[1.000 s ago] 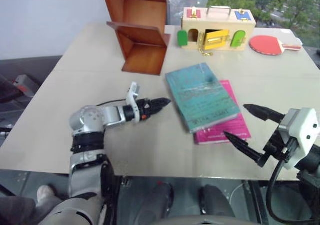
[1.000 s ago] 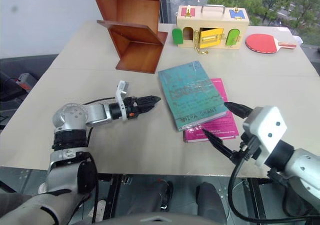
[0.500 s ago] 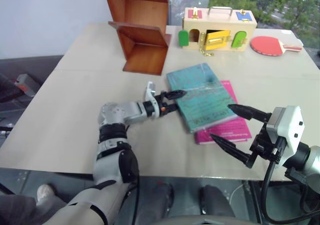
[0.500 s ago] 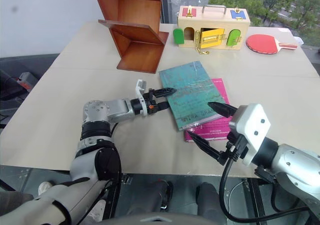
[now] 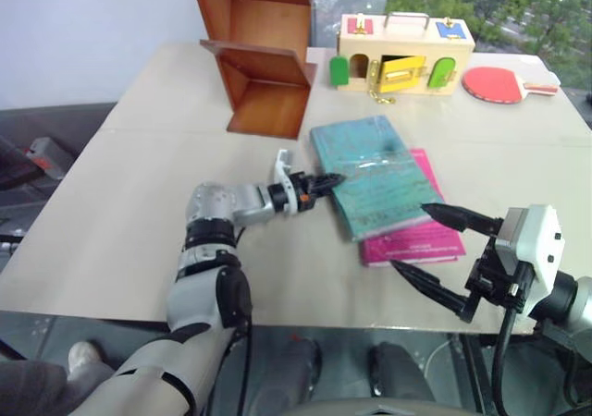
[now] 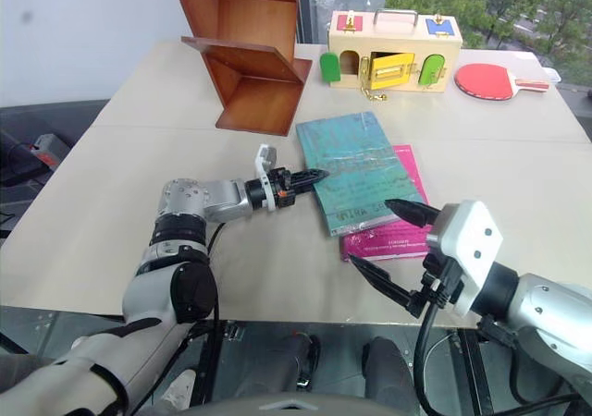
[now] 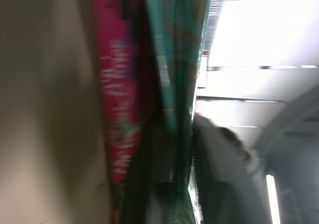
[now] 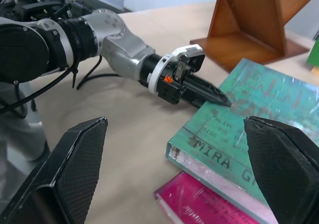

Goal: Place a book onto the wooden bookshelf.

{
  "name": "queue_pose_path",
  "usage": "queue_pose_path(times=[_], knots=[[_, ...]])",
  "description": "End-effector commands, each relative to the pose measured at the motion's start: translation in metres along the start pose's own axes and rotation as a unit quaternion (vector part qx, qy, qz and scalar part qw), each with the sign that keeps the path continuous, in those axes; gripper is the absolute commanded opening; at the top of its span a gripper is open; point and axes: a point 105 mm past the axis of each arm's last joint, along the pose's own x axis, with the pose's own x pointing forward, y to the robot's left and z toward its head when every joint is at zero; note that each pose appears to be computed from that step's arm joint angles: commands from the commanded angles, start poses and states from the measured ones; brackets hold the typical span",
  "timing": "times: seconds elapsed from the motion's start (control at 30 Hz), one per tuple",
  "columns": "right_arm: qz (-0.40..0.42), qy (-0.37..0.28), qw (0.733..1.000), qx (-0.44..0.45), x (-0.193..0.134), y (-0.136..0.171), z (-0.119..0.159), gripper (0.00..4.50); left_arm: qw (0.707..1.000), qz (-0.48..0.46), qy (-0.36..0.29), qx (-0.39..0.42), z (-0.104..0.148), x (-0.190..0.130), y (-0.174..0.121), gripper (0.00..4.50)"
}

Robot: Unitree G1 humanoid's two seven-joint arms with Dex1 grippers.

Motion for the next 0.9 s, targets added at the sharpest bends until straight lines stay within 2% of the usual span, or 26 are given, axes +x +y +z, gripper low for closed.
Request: queue_pose_path(times=[0.03, 0.33, 0.9], knots=[[0.006, -0.019, 1.0, -0.017, 0.0, 0.003, 0.011, 4.5, 1.0, -0.001, 0.006, 0.003, 0.0, -0.001, -0.002, 0.01], [0.004, -0.024, 1.0, -0.016, -0.001, 0.002, 0.015, 4.5, 0.999, -0.038, -0.002, 0.0, 0.003, -0.02, -0.018, 0.01], [0.01, -0.046, 0.999, -0.022, 0.003, -0.001, 0.027, 4.5, 0.999, -0.03, -0.019, 0.024, -0.003, -0.021, -0.022, 0.01]])
